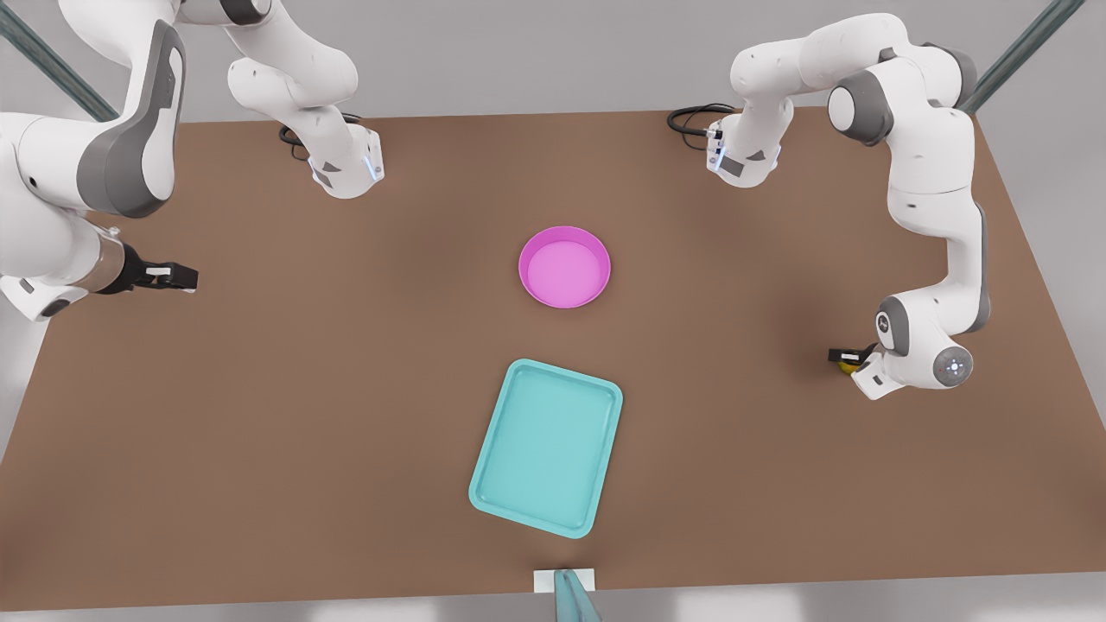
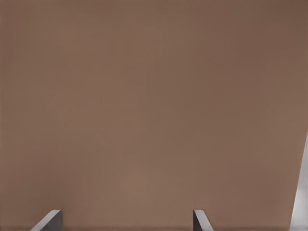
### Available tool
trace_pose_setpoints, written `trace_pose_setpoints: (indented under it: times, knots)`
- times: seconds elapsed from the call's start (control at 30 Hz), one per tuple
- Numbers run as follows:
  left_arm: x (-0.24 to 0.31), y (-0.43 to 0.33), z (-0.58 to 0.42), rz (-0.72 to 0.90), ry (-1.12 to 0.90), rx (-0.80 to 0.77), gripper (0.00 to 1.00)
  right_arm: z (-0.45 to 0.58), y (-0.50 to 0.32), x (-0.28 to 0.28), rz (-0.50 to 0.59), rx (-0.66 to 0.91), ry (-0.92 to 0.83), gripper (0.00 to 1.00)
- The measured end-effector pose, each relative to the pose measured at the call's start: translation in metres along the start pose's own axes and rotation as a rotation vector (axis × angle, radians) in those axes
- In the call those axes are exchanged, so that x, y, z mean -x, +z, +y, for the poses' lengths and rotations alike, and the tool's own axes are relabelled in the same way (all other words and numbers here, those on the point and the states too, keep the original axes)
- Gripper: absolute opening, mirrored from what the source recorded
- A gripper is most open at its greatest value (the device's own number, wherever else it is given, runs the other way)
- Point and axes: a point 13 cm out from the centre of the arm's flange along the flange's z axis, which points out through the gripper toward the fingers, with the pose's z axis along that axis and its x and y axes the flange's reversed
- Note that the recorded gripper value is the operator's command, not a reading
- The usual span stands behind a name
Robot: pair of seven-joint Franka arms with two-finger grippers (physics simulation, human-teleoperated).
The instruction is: Place the orange on the plate with the left arm and the plate on the tray with the right arm
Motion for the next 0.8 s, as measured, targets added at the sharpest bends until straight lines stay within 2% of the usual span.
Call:
trace_pose_setpoints:
  times: [0.1,0.2,0.27,0.37,0.47,0.57,0.7,0.77,0.8]
  knots:
    - [0.0,-0.012,0.001,-0.013,-0.001,0.007,0.56,0.0,0.0,0.0,0.0,0.0,0.0,1.0]
    - [0.009,-0.081,-0.03,-0.079,0.028,0.037,0.56,0.0,0.0,0.0,0.0,0.0,-0.001,1.0]
    - [0.019,-0.161,-0.12,-0.148,0.128,0.084,0.57,0.0,0.0,0.0,0.0,0.0,-0.001,1.0]
    - [0.013,-0.234,-0.361,-0.197,0.399,0.164,0.57,0.0,0.0,0.0,0.0,0.0,-0.001,1.0]
    - [-0.024,-0.218,-0.563,-0.181,0.548,0.164,0.57,0.0,0.001,0.001,0.001,0.0,0.0,1.0]
    - [-0.074,-0.171,-0.681,-0.13,0.559,0.143,0.57,0.0,0.005,0.002,0.01,0.0,0.0,1.0]
    - [-0.135,-0.112,-0.684,0.008,0.421,0.171,0.57,0.001,0.021,0.0,0.046,0.002,-0.002,1.0]
    - [-0.145,-0.095,-0.676,0.043,0.341,0.183,0.57,0.002,0.029,0.0,0.064,0.001,-0.003,1.0]
    - [-0.146,-0.088,-0.674,0.053,0.306,0.187,0.72,0.002,0.037,0.003,0.081,0.0,-0.004,1.0]
